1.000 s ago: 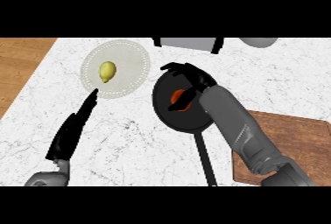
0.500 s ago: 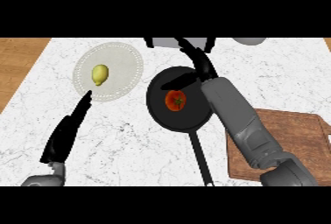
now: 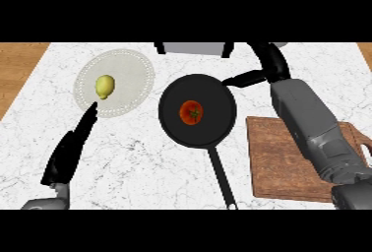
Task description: Pick the tomato from the cutting board and place it in the pan
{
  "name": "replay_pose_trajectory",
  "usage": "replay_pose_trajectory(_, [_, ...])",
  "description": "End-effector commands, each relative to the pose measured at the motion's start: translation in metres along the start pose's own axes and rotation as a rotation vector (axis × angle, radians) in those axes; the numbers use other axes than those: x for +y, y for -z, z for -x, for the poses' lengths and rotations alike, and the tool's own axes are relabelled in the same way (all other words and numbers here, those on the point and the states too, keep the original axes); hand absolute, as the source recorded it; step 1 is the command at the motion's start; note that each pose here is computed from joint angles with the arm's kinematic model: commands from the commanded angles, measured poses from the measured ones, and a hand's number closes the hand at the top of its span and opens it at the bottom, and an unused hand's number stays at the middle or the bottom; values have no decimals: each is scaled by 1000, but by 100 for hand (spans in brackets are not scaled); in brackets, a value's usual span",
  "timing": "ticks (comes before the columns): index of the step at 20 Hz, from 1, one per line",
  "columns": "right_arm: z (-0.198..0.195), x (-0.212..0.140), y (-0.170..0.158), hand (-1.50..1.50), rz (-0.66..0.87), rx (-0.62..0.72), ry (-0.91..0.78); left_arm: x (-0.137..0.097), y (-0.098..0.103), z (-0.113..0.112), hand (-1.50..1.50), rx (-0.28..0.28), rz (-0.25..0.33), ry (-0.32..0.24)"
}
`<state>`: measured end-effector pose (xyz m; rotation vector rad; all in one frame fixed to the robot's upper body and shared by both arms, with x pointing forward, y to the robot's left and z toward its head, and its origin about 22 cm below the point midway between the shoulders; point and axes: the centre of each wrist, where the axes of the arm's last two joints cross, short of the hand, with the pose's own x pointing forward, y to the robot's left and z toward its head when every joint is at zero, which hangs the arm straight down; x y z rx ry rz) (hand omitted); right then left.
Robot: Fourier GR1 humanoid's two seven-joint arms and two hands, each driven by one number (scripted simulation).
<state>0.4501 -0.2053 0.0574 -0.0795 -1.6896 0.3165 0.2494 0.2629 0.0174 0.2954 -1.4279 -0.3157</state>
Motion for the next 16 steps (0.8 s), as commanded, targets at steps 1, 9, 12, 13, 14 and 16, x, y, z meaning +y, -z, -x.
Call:
replay_pose_trajectory(1, [20,-54,-20,-150,44,-41,-31,3,-4,8,0,-4,-12,-2])
replay_pose_trajectory(9, [13,-136,-40,-150,51,-57,-51,4,-5,1,0,-19,9,-2])
replay_pose_trajectory(12, [17,-153,-51,-150,22,-51,-46,9,-5,2,0,-12,11,11])
replay_pose_trajectory(13, [12,-158,-49,-150,52,-56,-44,2,-7,-2,0,-17,1,1])
replay_pose_trajectory(14, [5,-163,-47,-150,33,-51,-63,6,-12,8,0,-12,21,-7])
replay_pose_trajectory(16, [19,-163,-57,-150,16,-50,-68,-8,-8,-3,0,-22,21,-16])
